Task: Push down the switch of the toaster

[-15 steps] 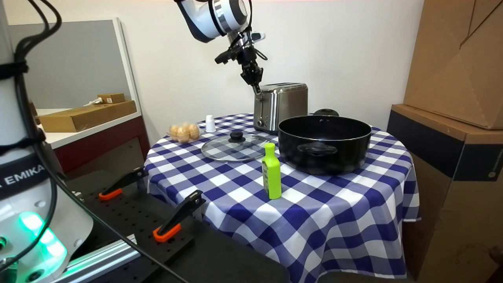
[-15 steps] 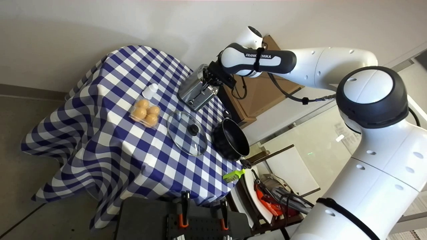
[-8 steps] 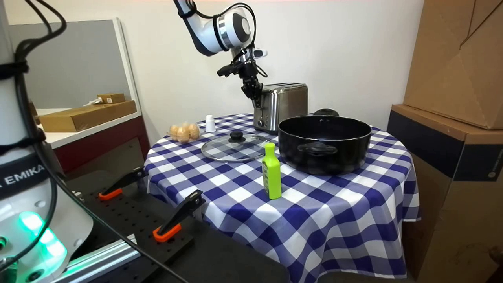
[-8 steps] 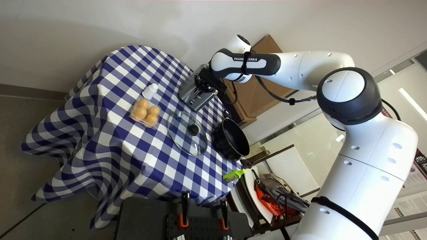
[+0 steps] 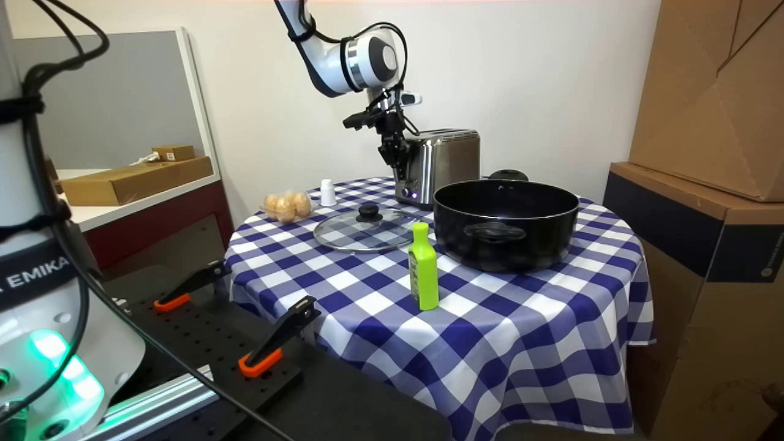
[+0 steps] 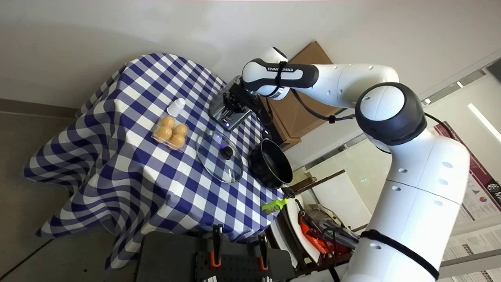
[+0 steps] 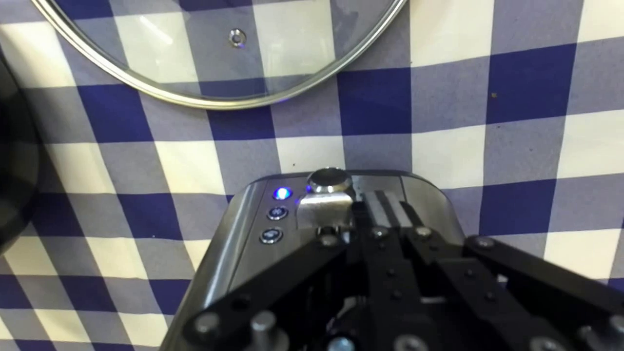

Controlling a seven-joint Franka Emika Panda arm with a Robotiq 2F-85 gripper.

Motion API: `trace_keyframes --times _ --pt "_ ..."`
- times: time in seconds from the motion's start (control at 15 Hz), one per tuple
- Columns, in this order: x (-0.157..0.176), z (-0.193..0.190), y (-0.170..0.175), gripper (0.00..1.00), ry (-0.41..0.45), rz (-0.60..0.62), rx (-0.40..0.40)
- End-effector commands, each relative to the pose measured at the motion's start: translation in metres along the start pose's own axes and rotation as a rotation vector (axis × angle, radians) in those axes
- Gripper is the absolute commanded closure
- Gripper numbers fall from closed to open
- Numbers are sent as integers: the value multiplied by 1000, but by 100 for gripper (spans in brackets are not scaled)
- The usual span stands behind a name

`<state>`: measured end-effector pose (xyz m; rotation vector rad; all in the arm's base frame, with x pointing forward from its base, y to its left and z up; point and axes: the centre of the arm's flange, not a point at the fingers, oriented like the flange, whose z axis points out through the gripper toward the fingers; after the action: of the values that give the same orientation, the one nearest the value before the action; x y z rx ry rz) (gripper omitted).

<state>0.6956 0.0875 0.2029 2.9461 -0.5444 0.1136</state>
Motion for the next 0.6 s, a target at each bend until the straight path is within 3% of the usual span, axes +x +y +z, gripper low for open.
trace_keyframes --times 0.0,0.27,0.53 --pt "12 38 -5 100 -68 -9 16" --pt "8 14 7 100 -85 -3 48" --pt "-13 -37 29 100 -123 -32 137"
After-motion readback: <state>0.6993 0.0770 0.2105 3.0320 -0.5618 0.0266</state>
